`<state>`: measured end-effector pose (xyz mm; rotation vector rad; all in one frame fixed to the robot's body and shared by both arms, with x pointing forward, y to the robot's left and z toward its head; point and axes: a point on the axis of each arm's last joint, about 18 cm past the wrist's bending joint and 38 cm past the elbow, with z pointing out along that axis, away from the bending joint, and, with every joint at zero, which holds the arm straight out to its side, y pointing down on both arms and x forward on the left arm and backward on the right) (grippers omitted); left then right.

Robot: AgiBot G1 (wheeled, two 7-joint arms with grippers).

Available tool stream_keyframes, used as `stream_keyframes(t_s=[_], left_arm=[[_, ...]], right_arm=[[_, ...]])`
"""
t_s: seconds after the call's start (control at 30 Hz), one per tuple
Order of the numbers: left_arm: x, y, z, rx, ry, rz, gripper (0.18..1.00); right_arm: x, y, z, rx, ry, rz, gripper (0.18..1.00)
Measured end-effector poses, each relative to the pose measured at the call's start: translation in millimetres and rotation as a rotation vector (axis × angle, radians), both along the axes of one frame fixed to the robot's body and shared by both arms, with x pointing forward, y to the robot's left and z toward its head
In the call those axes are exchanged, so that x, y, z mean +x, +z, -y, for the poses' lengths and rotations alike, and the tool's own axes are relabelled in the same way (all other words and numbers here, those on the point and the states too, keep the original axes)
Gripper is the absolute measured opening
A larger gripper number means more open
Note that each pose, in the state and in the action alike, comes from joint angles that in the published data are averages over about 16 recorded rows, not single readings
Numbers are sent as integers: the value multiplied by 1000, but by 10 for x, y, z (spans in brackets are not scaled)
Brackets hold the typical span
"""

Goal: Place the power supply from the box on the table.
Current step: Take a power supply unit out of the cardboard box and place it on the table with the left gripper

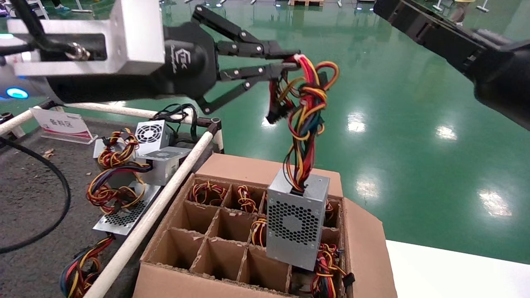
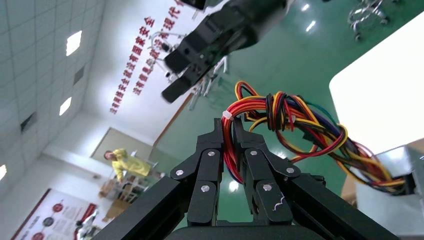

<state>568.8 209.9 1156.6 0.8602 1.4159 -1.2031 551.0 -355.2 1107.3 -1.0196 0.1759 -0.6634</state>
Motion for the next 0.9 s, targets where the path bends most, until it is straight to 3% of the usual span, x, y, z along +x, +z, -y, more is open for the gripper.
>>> stream_keyframes(t_s=[0.9], left_arm=[[117, 520, -829, -29, 330, 99, 210]], right_arm=[[0, 0, 0, 0, 0, 0, 998]])
